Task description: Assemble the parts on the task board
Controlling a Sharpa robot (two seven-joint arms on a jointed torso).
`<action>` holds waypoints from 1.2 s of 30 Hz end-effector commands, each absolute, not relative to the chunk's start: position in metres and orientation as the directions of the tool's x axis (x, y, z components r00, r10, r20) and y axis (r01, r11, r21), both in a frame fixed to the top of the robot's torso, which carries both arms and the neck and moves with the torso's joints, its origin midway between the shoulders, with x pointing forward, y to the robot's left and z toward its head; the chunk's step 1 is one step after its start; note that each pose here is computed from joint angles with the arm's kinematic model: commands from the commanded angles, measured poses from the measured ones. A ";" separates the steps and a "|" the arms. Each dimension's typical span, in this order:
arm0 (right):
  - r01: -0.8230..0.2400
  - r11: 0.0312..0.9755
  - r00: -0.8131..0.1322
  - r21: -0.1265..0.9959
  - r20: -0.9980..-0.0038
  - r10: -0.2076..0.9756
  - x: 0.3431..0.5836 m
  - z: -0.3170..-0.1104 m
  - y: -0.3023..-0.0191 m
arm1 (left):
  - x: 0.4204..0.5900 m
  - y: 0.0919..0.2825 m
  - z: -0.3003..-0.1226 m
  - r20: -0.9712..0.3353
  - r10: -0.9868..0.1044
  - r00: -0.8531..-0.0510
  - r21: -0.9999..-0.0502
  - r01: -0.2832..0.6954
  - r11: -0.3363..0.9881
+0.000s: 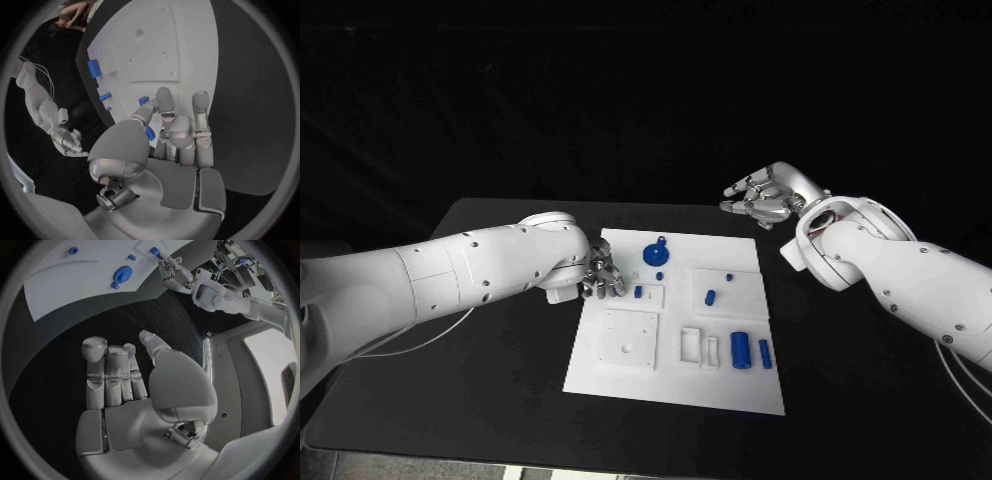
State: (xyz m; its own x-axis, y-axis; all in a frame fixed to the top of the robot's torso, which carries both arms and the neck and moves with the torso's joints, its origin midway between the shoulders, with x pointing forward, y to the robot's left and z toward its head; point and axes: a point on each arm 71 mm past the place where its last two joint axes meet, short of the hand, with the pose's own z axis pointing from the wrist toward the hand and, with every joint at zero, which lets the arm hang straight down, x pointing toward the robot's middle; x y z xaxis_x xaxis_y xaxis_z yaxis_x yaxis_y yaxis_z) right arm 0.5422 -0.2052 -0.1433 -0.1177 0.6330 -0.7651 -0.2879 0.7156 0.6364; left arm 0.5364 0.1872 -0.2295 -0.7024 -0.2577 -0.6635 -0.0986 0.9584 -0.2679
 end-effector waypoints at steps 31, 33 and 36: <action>-0.293 0.714 -0.132 0.636 -0.766 0.629 0.542 -0.146 -0.202 | 0.529 0.174 -0.242 -0.623 -0.191 -0.758 -0.231 -0.054 0.971; -0.292 0.714 -0.132 0.636 -0.766 0.629 0.542 -0.146 -0.202 | 0.530 0.173 -0.242 -0.627 -0.183 -0.757 -0.226 -0.049 0.973; -0.292 0.714 -0.133 0.636 -0.766 0.629 0.542 -0.146 -0.202 | 0.530 0.173 -0.242 -0.628 -0.177 -0.758 -0.221 -0.044 0.974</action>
State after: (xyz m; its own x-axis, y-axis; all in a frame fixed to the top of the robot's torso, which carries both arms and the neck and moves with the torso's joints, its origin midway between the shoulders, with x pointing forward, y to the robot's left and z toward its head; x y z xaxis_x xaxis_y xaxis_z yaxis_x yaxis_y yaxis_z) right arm 0.5427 -0.2038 -0.1454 -0.1216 0.6337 -0.7640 -0.2854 0.7149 0.6384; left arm 0.5383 0.1798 -0.2297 -0.7101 -0.2209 -0.6685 -0.0748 0.9678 -0.2403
